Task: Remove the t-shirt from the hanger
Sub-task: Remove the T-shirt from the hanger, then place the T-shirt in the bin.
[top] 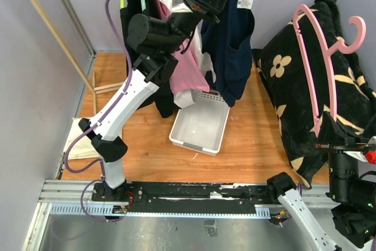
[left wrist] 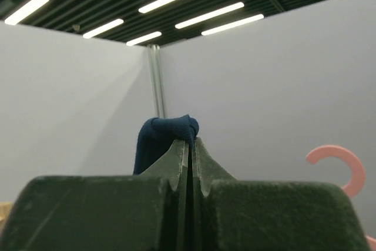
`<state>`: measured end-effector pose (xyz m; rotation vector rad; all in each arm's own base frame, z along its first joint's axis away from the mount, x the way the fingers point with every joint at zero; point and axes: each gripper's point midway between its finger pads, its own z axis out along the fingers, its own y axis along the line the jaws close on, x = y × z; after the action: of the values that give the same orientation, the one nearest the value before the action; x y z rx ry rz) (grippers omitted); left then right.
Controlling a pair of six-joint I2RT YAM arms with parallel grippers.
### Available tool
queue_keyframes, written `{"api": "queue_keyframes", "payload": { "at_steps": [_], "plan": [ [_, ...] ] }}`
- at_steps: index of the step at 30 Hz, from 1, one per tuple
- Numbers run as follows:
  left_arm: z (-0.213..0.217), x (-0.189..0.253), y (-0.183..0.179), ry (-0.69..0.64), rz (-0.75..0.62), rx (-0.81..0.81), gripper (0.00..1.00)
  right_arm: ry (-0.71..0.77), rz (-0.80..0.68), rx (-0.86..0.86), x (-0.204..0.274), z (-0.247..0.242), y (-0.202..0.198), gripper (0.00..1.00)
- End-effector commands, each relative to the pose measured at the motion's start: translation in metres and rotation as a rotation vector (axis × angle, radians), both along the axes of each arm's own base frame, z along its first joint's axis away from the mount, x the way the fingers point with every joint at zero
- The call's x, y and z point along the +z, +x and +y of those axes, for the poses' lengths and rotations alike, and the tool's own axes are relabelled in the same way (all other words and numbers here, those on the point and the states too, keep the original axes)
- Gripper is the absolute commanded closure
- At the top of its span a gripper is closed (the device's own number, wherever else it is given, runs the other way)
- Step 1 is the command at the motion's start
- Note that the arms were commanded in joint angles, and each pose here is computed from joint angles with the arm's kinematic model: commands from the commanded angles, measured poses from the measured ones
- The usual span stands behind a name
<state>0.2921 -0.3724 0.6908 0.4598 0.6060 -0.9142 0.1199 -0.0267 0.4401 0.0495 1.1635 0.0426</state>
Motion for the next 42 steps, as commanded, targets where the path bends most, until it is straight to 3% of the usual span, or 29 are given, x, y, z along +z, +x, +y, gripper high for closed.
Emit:
{"api": "queue_keyframes", "payload": {
  "at_steps": [1, 15, 25, 31, 42],
  "plan": [
    [0.054, 0.063, -0.048, -0.149, -0.174, 0.038, 1.00, 0.018, -0.043, -0.004, 0.011, -0.001, 0.001, 0.99],
    [0.097, 0.084, -0.076, -0.188, -0.224, 0.114, 1.00, 0.017, -0.040, 0.024, 0.010, 0.006, 0.004, 0.99],
    [0.077, 0.014, -0.027, -0.030, -0.063, 0.245, 0.99, 0.016, -0.022, 0.040, 0.003, 0.010, 0.008, 0.99],
    [0.063, -0.001, -0.002, 0.031, -0.029, 0.306, 1.00, 0.013, -0.011, 0.038, -0.001, 0.011, 0.011, 0.99],
    [0.054, -0.045, 0.003, 0.103, 0.058, 0.274, 1.00, 0.006, 0.003, 0.036, -0.007, 0.015, 0.020, 0.99]
  ]
}}
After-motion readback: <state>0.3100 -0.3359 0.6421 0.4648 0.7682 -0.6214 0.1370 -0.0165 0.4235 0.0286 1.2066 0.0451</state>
